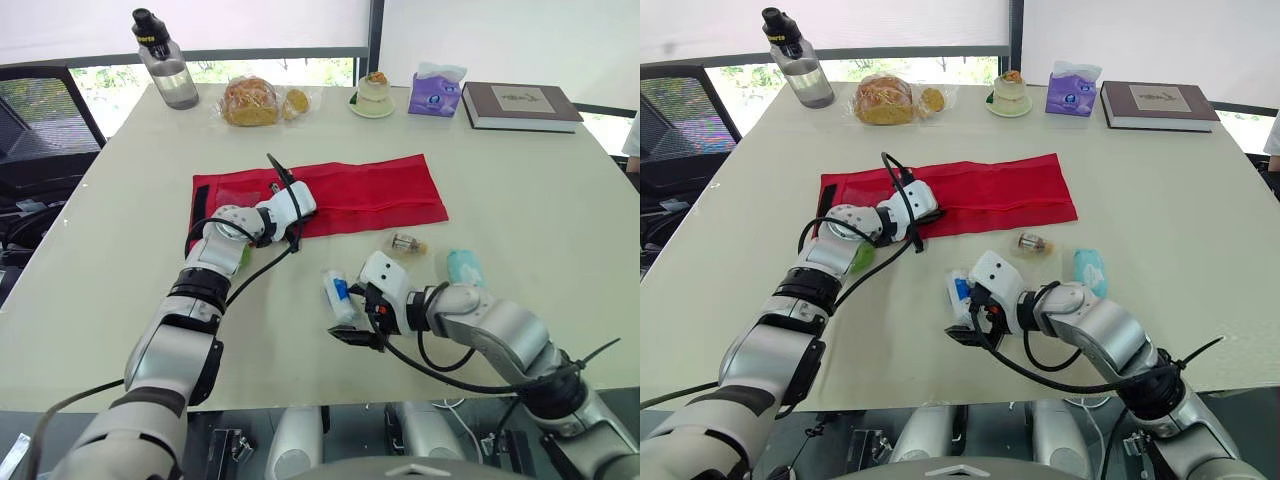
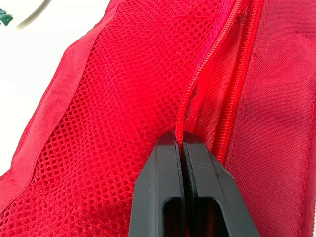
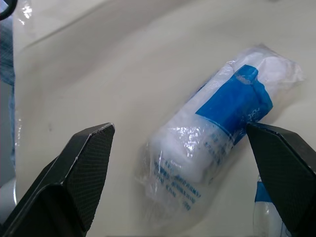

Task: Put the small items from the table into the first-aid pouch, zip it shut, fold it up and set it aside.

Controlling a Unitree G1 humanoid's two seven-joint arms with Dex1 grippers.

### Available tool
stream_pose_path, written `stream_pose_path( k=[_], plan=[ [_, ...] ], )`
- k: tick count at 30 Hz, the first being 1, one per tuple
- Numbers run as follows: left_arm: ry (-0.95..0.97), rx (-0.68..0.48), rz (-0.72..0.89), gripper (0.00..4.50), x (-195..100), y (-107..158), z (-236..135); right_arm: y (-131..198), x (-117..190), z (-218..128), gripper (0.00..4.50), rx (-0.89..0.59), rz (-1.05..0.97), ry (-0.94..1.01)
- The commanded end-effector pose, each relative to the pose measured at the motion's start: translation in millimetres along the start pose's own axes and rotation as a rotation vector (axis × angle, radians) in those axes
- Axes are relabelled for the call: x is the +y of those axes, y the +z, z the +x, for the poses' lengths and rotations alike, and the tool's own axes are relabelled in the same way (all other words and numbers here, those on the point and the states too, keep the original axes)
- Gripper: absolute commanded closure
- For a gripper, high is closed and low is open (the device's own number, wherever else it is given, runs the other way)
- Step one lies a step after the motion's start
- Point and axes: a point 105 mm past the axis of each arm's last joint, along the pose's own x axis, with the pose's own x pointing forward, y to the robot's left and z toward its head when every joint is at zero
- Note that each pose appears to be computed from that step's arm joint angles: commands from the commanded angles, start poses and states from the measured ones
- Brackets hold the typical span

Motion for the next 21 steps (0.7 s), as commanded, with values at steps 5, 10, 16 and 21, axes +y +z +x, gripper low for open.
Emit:
stream_pose_path(
  k=[5, 10, 16, 21],
  plan=[
    [0.003, -0.005, -0.004, 4.5, -0.2, 1.5, -1.6, 6.9, -6.0, 3.8, 1.73, 0.015, -0.044, -0.067],
    [0.006, -0.008, -0.001, 4.5, 1.1, 2.2, -2.5, 14.1, -3.8, -1.1, 3.63, -0.014, -0.053, -0.064],
    [-0.006, -0.045, 0.008, 4.5, 0.6, 15.8, 1.5, 43.0, -22.6, -19.4, 4.33, -0.094, -0.085, -0.148],
    [-0.027, -0.071, 0.015, 4.5, -4.5, 24.9, 6.1, 68.3, -43.0, -40.7, 4.33, -0.141, -0.071, -0.213]
  ],
)
